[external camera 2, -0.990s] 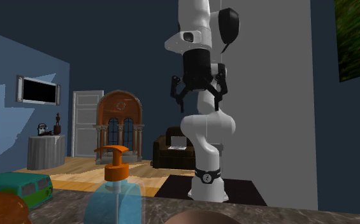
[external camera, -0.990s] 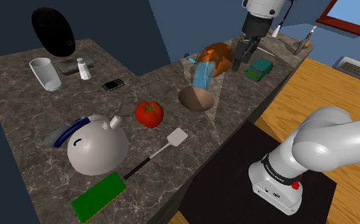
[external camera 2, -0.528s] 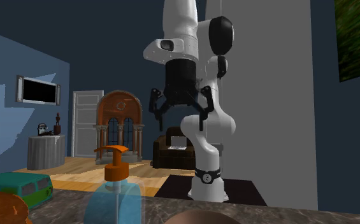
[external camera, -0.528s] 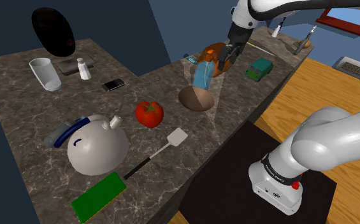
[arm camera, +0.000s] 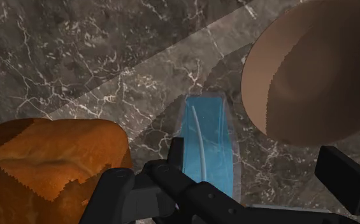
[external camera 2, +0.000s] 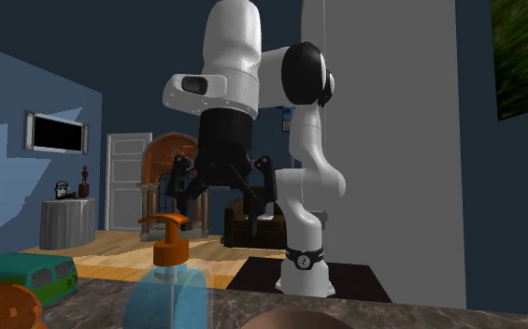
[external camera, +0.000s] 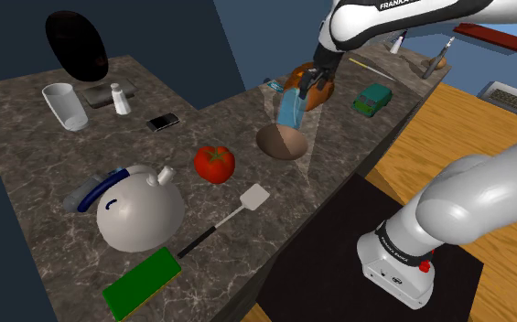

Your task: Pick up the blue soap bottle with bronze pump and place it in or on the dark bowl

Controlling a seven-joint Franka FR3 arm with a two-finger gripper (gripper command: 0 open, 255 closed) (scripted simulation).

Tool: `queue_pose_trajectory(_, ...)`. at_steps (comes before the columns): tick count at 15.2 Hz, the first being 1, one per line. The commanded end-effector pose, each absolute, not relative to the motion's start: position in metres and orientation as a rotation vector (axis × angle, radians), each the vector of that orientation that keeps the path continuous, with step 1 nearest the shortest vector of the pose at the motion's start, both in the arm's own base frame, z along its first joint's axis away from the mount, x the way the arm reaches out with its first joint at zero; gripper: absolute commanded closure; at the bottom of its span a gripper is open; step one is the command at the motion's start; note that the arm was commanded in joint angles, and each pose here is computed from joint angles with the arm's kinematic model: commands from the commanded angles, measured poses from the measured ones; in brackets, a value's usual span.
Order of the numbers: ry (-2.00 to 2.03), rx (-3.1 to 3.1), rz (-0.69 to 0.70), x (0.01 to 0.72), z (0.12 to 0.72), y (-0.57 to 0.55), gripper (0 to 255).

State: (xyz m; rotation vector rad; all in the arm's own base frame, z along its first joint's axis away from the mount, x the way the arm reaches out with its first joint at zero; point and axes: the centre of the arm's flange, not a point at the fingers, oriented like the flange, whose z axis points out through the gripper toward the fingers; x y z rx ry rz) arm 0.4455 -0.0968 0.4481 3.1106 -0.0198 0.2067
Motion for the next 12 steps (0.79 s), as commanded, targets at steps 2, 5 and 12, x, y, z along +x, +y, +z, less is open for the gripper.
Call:
queue_pose_trajectory(2,-0.061,3.089,0.263,0.471,0.428,-0.118,0)
queue_pose_trajectory(5,-0.064,3.088,0.267,0.474,0.417,-0.119,0)
queue_pose_trajectory(12,-0.064,3.088,0.267,0.479,0.388,-0.121,0)
